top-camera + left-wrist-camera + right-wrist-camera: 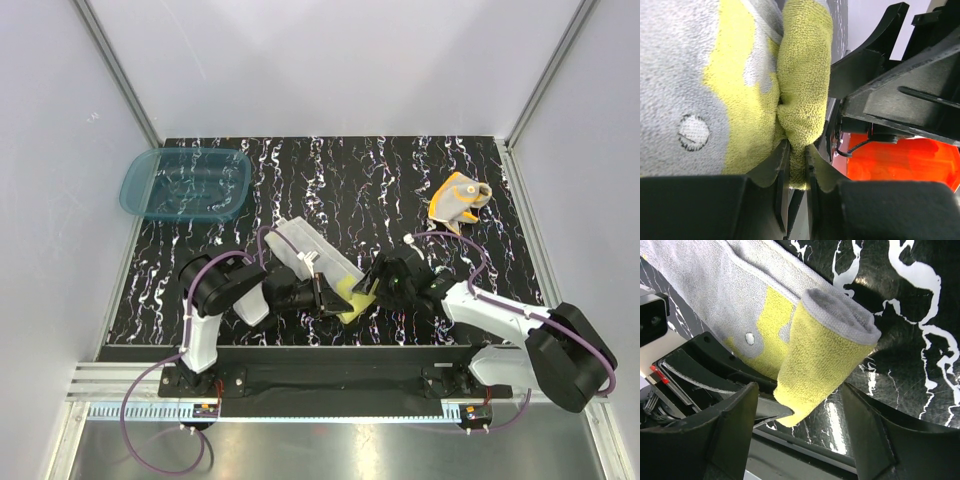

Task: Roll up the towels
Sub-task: Roll the towel

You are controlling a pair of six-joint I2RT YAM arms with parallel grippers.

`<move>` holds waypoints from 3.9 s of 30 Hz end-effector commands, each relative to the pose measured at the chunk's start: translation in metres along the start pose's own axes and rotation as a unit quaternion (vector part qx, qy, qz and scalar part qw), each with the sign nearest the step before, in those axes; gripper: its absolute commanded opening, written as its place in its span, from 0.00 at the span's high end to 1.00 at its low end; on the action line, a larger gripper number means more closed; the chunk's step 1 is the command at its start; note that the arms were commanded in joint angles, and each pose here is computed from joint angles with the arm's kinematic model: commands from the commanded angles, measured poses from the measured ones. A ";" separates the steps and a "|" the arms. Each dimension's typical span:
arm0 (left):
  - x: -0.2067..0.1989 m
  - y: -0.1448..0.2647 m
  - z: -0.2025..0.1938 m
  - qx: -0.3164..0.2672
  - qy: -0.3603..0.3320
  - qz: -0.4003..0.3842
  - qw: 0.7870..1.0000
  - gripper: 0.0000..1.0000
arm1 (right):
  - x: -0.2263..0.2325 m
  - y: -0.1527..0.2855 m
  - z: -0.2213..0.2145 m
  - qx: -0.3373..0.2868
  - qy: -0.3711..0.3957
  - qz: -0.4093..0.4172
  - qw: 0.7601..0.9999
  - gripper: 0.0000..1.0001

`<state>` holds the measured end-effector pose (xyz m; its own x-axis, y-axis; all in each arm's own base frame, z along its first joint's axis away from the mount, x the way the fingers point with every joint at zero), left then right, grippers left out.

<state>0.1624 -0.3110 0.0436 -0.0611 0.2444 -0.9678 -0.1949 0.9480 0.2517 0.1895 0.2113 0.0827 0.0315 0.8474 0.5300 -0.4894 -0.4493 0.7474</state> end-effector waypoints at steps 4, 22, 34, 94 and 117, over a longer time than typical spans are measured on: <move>-0.034 -0.002 0.007 -0.007 -0.077 -0.072 0.994 0.83 | 0.003 -0.008 -0.004 0.004 -0.017 0.011 1.000 0.38; -0.037 0.000 0.012 -0.006 -0.139 -0.012 0.990 0.74 | -0.005 -0.027 -0.015 0.037 -0.017 -0.038 0.998 0.90; -0.069 0.033 0.020 -0.111 -0.416 0.194 0.881 0.24 | 0.007 -0.015 -0.015 0.109 0.039 -0.067 0.991 0.95; -0.044 -0.019 -0.038 -0.082 -0.536 0.224 0.810 1.00 | 0.017 -0.006 -0.021 0.197 0.088 -0.067 0.974 0.65; -0.050 0.032 -0.010 -0.114 -0.161 0.119 0.973 1.00 | 0.038 0.030 0.007 0.077 0.093 -0.004 0.993 0.05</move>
<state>0.1520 -0.2869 0.0814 0.2460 0.6440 -0.7244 -0.4441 0.7392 0.5063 0.1803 0.2193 0.1199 -0.0982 0.9165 0.3879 -0.3092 -0.3986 0.8634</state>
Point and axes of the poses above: each gripper's point midway between its finger pads, its own y axis back along the fingers, its own x axis along the line the jaws close on, z = x × y, the point moved 4 cm from there along y, back along the fingers, and after that the axes turned 12 degrees about y, right-handed, at the moved point
